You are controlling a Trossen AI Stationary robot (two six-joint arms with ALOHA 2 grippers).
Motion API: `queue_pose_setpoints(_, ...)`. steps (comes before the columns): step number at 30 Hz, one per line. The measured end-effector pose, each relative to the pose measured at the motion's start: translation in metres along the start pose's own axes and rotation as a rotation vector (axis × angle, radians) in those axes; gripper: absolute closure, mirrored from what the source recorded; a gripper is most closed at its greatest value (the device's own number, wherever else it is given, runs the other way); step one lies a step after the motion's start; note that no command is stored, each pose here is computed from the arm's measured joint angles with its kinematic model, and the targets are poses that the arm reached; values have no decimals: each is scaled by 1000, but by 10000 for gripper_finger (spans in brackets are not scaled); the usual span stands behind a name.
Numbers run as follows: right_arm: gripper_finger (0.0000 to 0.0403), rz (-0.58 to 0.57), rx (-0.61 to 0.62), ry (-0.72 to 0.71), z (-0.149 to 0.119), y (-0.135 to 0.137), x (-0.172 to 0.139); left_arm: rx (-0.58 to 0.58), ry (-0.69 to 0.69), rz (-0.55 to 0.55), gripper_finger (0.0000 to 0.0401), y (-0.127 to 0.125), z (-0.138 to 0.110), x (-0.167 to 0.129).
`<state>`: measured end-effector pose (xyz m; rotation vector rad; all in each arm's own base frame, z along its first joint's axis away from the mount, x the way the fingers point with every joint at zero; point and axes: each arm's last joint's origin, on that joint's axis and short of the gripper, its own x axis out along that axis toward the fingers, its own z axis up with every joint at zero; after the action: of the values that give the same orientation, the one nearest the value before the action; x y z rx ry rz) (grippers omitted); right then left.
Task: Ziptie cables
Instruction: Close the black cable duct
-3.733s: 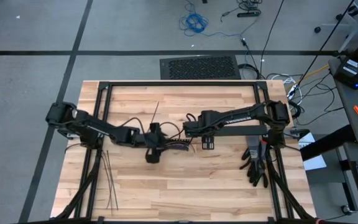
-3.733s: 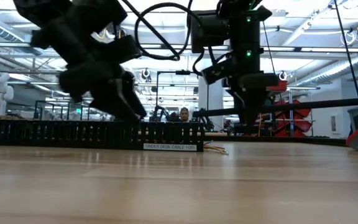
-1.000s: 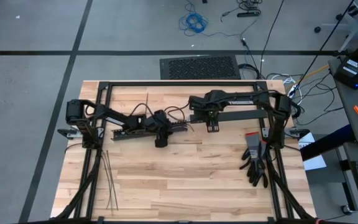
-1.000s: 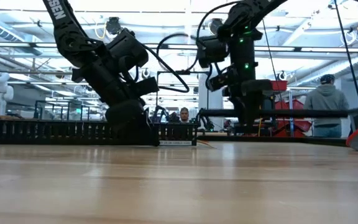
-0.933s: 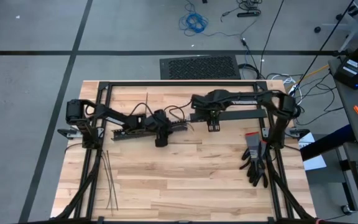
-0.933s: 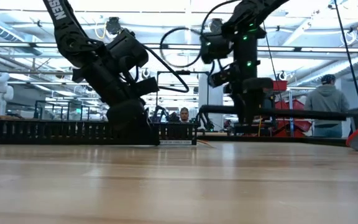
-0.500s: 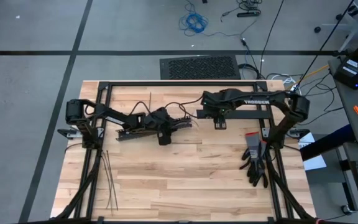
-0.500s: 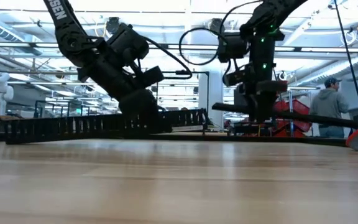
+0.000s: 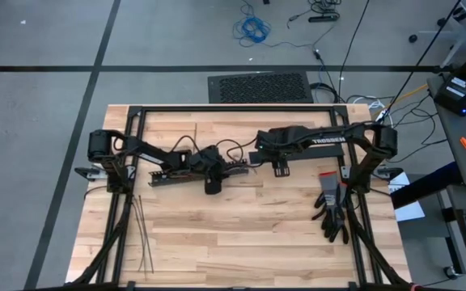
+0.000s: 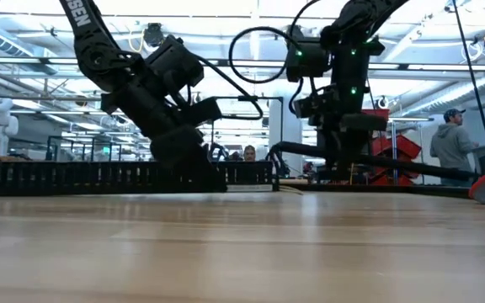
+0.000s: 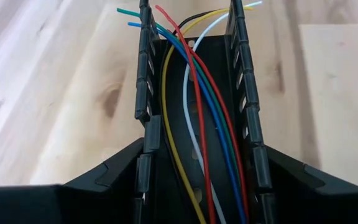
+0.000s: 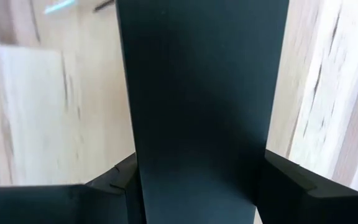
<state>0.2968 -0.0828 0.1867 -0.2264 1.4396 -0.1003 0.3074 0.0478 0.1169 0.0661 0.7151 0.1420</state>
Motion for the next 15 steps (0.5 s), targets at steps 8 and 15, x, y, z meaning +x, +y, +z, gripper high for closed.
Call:
queue_pose_setpoints(8, 195, 0, -38, 42, 7, 13, 15, -3, 3, -31, 150, -4, 0, 0)
queue_pose_setpoints(15, 194, 13, -42, 93, 18, 15, 16, -16, 34, -44, 150, -6, -5, 3)
